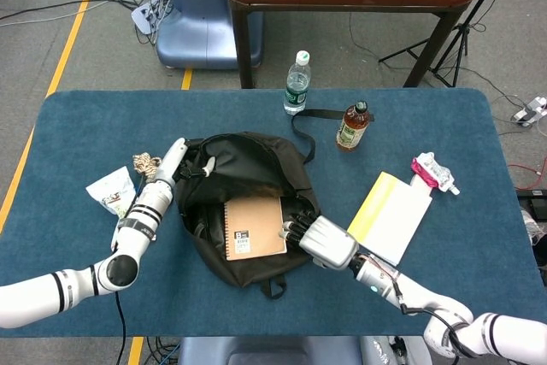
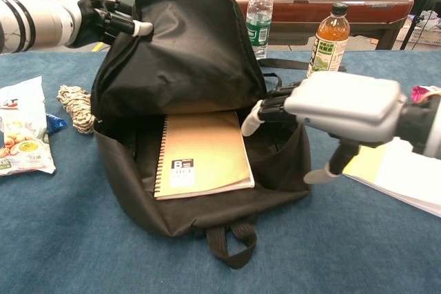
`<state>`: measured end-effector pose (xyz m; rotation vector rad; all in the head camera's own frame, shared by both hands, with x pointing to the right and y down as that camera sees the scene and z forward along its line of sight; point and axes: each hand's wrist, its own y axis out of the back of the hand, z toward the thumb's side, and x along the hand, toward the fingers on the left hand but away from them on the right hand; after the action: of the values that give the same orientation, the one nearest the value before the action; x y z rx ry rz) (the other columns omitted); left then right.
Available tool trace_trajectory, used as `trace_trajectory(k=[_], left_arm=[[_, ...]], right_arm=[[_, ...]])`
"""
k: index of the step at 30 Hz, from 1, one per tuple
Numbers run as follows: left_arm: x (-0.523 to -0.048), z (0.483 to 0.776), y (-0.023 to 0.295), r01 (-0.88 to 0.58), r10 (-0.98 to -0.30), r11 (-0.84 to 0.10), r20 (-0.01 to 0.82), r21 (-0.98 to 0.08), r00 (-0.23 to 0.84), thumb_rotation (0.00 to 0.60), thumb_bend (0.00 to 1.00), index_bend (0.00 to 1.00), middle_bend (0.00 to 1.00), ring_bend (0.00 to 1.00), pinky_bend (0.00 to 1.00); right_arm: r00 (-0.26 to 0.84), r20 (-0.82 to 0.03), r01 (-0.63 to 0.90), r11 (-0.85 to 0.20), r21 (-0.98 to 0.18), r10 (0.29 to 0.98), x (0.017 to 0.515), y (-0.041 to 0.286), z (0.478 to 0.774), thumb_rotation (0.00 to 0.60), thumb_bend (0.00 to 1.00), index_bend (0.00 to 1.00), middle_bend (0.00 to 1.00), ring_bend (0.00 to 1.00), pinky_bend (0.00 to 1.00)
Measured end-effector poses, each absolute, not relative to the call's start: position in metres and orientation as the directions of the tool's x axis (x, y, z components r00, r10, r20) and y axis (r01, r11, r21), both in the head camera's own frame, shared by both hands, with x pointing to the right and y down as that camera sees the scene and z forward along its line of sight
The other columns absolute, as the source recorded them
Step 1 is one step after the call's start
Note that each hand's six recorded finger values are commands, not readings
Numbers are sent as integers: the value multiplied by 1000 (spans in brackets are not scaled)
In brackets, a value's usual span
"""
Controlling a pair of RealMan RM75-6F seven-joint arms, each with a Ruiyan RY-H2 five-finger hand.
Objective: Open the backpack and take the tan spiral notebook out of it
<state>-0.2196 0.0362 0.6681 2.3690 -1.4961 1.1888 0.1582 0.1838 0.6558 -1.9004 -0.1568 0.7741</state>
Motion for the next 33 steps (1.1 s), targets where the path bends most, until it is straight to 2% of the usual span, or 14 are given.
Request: trace_trajectory(k=[8,16,24,33], left_arm=[[-225,669,35,-820,-711,-496,676,-286,194,600,612,626,732,666,481],[-228,668,35,-826,-708,-489,681,-279,189,600,612,614,731,665,481],[-232,666,35,-835,-706,-480,684,-269,185,600,612,612,731,665,481],[-234,668,35,-846,-696,-470,696,-253,179,600,612,609,731,665,481]], right_arm=[[802,-433,-233,-453,-861,410,137,182,682,600,129,249,211,156,282],[795,-444,-255,-437,-863,414,124,182,706,600,129,249,177,103,161],[799,-420,-226,-431,-873,431,111,179,715,600,128,249,173,102,149],[809,-421,-244,-417,-876,410,97,184,723,600,129,249,170,102,147]])
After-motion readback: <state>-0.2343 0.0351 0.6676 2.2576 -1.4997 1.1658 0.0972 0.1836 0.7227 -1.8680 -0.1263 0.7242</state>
